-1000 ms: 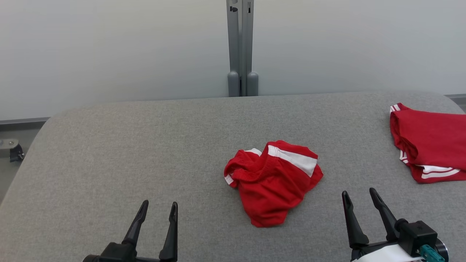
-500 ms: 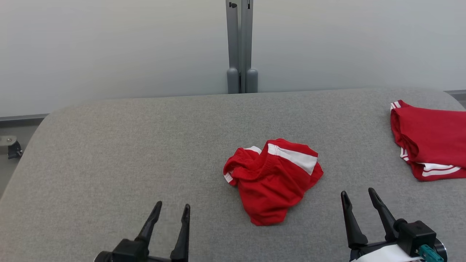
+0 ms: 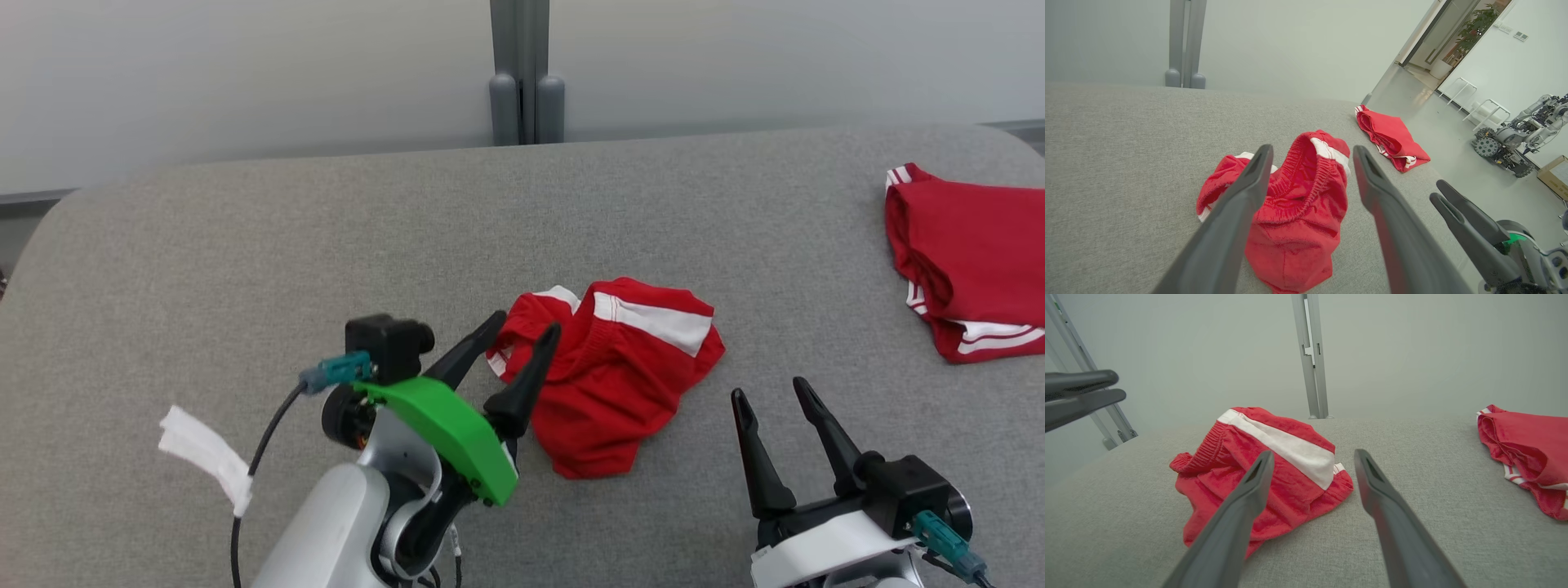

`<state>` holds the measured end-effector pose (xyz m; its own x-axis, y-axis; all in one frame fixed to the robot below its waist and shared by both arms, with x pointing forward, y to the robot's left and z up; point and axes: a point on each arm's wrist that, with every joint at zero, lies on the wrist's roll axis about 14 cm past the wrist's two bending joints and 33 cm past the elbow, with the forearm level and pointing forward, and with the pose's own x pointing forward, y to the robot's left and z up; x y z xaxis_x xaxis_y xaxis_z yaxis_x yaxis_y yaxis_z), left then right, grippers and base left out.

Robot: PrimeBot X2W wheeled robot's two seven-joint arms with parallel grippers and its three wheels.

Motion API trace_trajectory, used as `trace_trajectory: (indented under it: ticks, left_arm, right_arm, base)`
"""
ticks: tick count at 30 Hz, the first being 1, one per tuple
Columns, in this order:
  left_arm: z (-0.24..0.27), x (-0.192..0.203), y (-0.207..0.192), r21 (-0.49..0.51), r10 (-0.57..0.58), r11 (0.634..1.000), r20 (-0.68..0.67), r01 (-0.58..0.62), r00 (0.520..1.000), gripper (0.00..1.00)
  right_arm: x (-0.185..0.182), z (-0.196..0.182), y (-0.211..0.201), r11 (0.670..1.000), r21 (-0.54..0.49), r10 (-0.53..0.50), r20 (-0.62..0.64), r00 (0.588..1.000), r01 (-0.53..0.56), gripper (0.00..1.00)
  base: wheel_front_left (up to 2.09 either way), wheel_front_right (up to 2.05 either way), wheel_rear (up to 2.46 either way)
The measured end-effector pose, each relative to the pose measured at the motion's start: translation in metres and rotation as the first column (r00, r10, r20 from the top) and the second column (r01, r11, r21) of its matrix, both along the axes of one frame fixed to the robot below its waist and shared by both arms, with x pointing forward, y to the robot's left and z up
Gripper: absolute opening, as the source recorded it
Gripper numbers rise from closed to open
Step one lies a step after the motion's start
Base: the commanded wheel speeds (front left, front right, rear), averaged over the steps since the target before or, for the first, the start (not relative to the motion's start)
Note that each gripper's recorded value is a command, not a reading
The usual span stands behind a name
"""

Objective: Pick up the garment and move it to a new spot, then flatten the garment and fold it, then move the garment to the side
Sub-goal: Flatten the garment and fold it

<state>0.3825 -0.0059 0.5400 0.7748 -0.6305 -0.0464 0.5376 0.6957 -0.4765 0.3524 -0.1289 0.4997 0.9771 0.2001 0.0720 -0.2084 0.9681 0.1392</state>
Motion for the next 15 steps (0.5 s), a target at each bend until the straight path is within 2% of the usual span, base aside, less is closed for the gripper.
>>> trace_trajectory:
  ticks: [5, 8, 15]
  left_arm:
    - [-0.001, 0.026, -0.014, 0.058, -0.042, 0.997, -0.075, 0.047, 0.996, 1.00]
    - [-0.011, 0.030, -0.029, 0.055, -0.081, 0.995, -0.140, 0.089, 0.987, 1.00]
    - [-0.040, 0.042, -0.045, 0.135, -0.103, 0.982, -0.218, 0.135, 0.971, 1.00]
  right_arm:
    - [0.017, -0.008, 0.002, 1.000, -0.005, 0.007, -0.023, 1.000, -0.007, 1.00]
    - [0.025, -0.016, 0.001, 1.000, -0.008, 0.006, -0.042, 0.999, -0.006, 1.00]
    - [0.035, -0.027, -0.007, 1.000, -0.014, -0.017, -0.071, 0.997, 0.016, 1.00]
  base:
    - [0.00, 0.00, 0.00]
    - [0.00, 0.00, 0.00]
    - [0.00, 0.00, 0.00]
